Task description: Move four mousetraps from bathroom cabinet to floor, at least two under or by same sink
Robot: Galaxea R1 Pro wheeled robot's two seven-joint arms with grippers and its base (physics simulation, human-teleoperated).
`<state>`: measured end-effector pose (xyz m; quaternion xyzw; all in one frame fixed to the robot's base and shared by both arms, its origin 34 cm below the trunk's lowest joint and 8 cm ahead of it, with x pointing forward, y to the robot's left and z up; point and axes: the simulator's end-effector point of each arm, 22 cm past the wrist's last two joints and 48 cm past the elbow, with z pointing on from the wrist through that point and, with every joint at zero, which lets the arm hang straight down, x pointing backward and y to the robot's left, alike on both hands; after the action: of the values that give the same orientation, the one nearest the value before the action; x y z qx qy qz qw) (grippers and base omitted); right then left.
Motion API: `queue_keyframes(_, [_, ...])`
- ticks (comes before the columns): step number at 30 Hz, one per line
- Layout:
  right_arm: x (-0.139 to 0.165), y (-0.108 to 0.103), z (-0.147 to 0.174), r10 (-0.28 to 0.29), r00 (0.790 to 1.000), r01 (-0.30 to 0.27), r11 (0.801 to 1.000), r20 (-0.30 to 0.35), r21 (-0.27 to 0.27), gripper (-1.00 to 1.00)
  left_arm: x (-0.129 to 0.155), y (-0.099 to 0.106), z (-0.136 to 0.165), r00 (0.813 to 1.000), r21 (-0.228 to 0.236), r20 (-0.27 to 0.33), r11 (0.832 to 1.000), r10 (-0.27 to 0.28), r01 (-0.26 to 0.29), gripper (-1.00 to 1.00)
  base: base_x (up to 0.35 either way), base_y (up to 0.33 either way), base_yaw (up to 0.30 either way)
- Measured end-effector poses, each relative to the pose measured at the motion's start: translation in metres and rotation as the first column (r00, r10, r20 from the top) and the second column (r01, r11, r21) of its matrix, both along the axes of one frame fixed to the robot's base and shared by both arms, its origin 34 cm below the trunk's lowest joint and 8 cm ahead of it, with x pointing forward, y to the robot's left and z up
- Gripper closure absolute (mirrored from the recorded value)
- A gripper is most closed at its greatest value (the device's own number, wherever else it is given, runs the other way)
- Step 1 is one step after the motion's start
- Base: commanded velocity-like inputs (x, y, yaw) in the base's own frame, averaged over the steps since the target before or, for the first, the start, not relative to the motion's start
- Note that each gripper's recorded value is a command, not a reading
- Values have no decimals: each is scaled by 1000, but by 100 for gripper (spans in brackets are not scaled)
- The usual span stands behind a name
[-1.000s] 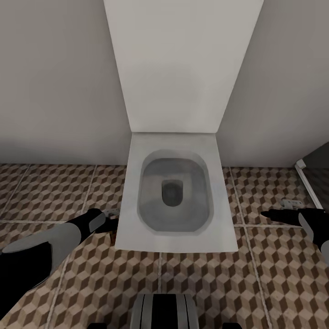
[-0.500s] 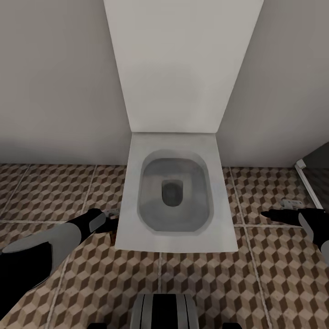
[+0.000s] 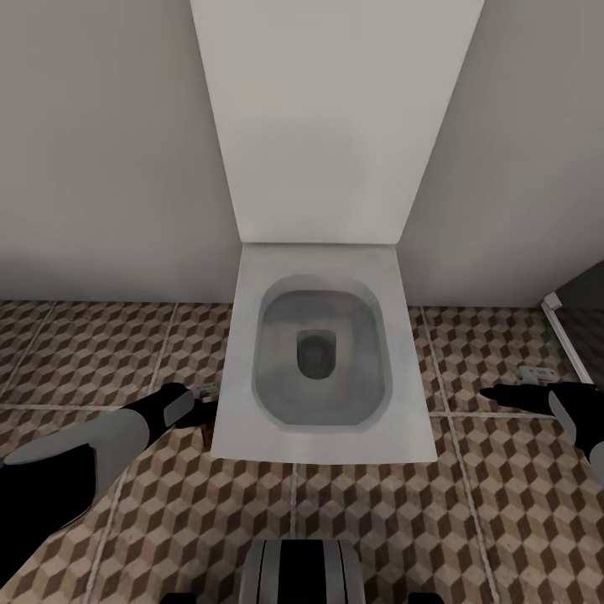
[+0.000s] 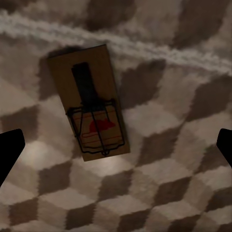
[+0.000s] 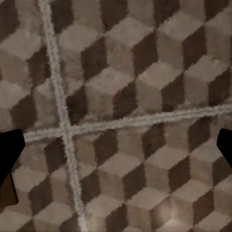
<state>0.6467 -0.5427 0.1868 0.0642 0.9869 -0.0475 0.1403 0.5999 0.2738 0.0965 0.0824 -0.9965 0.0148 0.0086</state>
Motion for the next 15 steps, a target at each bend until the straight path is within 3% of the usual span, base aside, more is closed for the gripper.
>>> queue_keyframes(15, [-1,0,0,-1,1000,1,1000,-2,0,-100,0,0,0,1000,0,0,1000,0,0,-100,0,0,0])
